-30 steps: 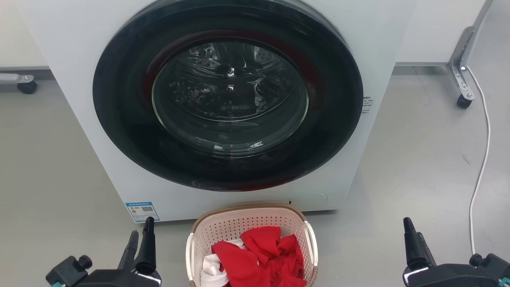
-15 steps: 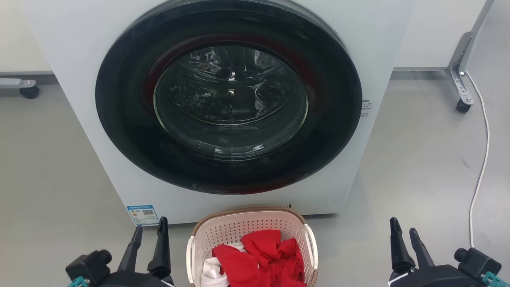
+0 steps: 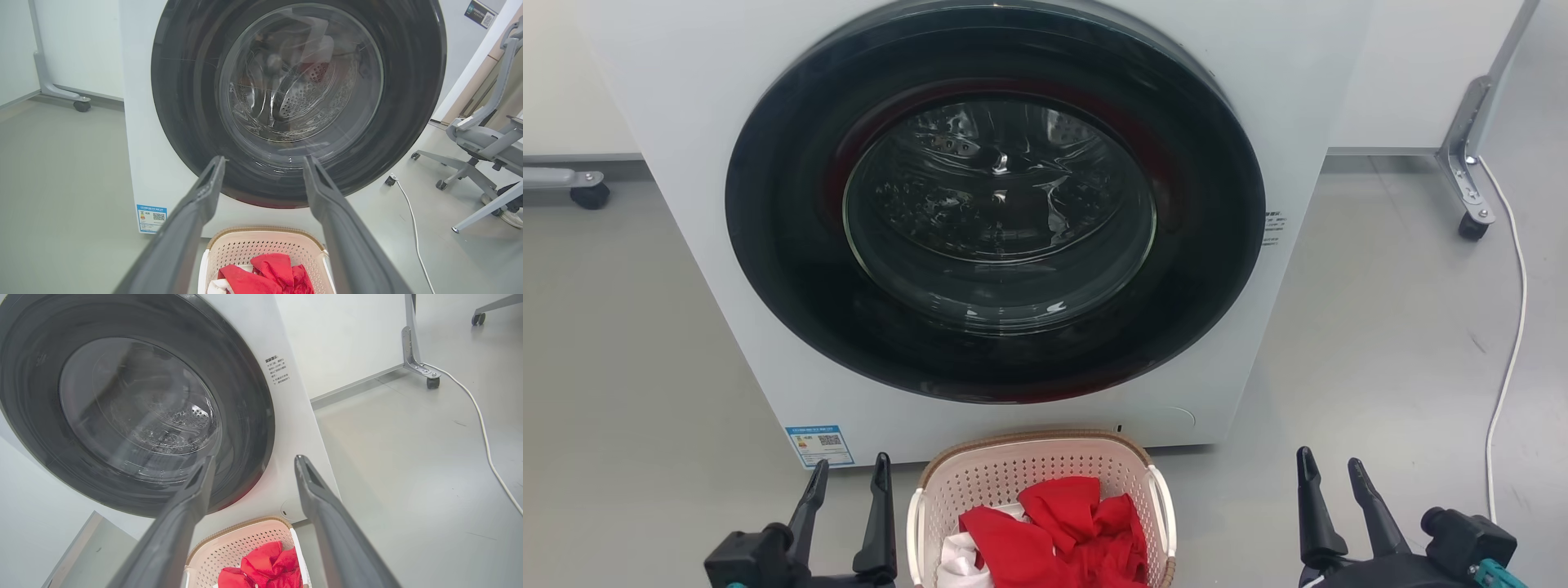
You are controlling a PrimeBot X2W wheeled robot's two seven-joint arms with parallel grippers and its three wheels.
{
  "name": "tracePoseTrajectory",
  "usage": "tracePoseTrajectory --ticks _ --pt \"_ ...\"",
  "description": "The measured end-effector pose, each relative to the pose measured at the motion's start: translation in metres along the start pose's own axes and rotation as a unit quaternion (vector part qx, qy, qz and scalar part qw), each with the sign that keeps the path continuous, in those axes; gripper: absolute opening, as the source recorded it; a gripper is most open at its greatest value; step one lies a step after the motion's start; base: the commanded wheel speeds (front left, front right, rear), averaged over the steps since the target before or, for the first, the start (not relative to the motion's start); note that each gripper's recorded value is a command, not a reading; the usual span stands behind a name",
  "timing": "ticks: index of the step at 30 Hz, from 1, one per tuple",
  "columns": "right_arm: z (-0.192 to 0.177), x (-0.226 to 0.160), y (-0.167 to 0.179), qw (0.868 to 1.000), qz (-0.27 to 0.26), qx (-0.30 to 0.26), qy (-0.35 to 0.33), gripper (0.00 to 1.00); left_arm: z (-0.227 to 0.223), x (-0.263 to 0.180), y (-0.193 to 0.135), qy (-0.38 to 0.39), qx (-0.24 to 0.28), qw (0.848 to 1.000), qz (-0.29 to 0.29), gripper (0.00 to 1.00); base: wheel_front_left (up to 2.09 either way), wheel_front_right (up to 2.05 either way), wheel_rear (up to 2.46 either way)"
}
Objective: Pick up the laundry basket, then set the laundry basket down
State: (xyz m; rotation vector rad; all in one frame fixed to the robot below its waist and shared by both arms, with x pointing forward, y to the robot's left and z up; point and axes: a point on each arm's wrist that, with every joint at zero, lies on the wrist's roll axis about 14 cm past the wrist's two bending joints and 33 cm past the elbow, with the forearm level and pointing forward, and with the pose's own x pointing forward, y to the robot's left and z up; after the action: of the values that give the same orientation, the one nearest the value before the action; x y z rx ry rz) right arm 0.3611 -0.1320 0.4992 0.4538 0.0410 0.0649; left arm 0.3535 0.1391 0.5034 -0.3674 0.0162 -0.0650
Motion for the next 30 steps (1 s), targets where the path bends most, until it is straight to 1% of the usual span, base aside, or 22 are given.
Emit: tracePoseTrajectory --ticks 7,8,11,18,25,30 --pt "0.002 -0.004 0.008 0.998 0.013 -0.053 -0.014 1.00 0.006 -0.003 -0.007 -0.021 0.057 0.998 -0.011 1.00 0.00 0.00 0.00" --pt "0.002 -0.004 0.008 0.998 0.013 -0.053 -0.014 1.00 0.006 -0.003 -0.007 -0.021 0.057 0.998 -0.011 1.00 0.00 0.00 0.00" --pt "0.005 -0.004 0.013 0.997 0.019 -0.072 -0.023 1.00 0.010 -0.003 -0.011 -0.032 0.081 0.996 -0.016 1.00 0.00 0.00 0.00" --pt "0.010 -0.006 0.023 0.991 0.034 -0.123 -0.044 1.00 0.012 -0.008 -0.017 -0.047 0.128 0.990 -0.025 1.00 0.00 0.00 0.00" --pt "0.012 -0.010 0.031 0.982 0.047 -0.170 -0.062 1.00 0.019 -0.010 -0.027 -0.072 0.178 0.981 -0.038 1.00 0.00 0.00 0.00" --pt "0.013 -0.010 0.032 0.981 0.049 -0.177 -0.064 1.00 0.014 -0.012 -0.025 -0.064 0.180 0.981 -0.036 1.00 0.00 0.00 0.00"
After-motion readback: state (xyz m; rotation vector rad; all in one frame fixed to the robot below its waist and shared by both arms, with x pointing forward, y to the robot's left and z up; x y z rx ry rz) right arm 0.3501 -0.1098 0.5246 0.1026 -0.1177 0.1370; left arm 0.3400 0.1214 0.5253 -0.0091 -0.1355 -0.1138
